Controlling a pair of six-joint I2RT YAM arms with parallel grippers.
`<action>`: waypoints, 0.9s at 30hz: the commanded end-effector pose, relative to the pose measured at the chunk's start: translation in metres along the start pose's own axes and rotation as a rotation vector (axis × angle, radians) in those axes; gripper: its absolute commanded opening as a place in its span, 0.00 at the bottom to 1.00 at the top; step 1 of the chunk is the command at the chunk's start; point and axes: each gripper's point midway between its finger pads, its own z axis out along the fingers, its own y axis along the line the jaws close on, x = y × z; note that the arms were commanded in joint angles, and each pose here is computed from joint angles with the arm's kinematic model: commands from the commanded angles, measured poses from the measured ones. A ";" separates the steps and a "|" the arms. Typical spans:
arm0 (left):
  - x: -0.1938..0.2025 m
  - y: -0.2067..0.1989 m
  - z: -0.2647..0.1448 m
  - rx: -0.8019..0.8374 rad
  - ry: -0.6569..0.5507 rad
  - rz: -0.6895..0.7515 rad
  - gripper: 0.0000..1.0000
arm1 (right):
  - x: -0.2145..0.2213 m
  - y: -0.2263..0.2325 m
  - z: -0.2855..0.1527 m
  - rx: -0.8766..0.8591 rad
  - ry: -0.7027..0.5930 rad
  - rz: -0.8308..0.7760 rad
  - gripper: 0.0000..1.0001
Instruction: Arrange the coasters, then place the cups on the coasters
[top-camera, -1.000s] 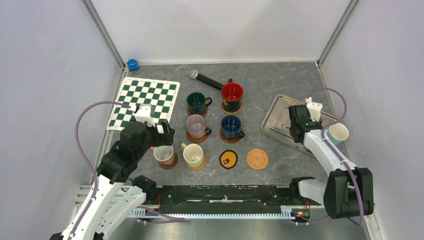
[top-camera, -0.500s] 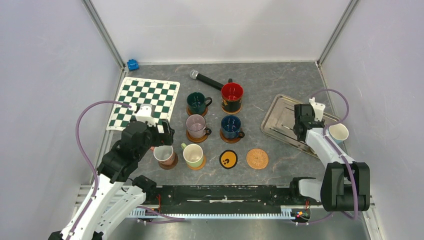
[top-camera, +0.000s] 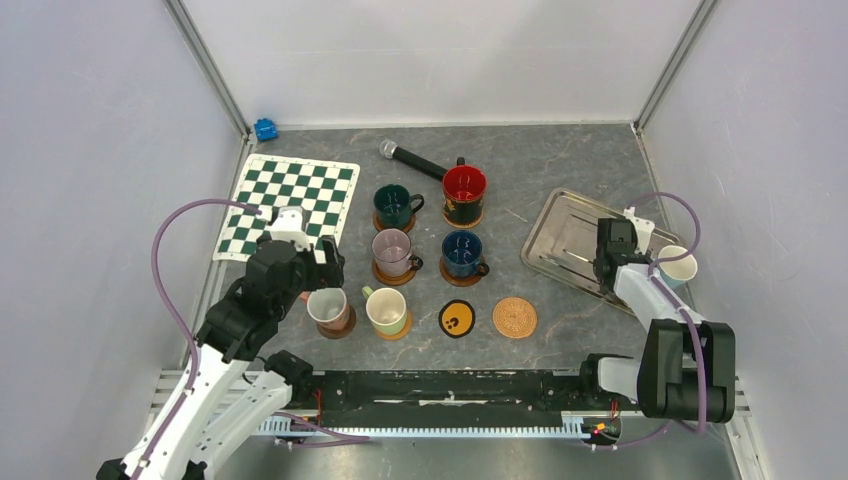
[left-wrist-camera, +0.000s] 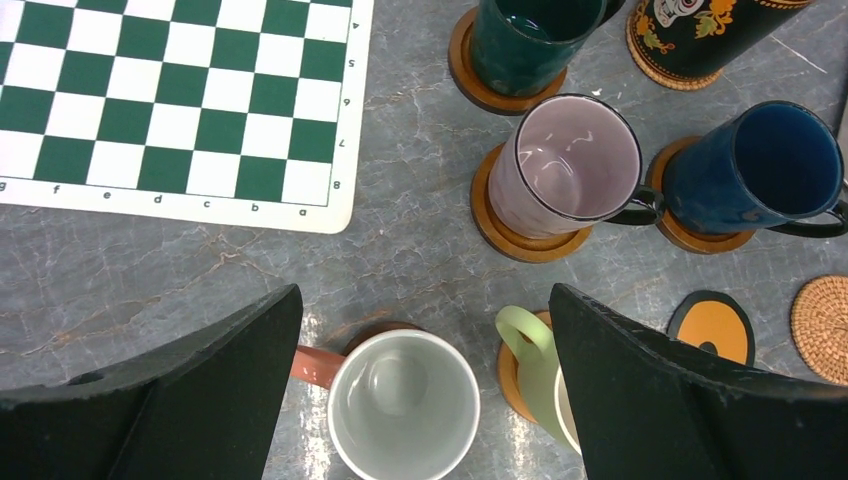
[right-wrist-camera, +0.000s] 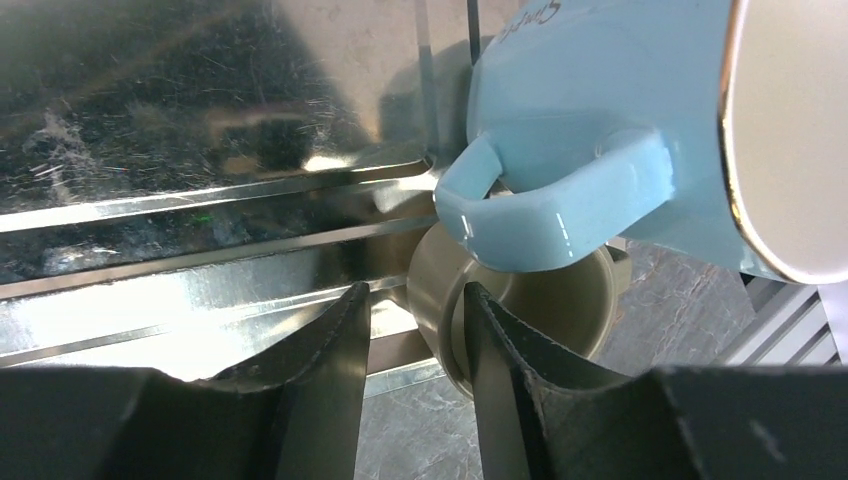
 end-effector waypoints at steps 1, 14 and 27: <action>-0.011 0.005 -0.005 -0.026 -0.038 0.008 1.00 | -0.009 0.005 0.003 -0.027 -0.031 0.024 0.40; -0.013 0.011 -0.010 -0.048 -0.057 0.004 1.00 | -0.033 0.021 -0.020 -0.168 -0.080 0.071 0.06; -0.018 0.008 -0.015 -0.017 -0.094 -0.009 1.00 | -0.078 0.069 -0.090 -0.500 -0.198 0.036 0.00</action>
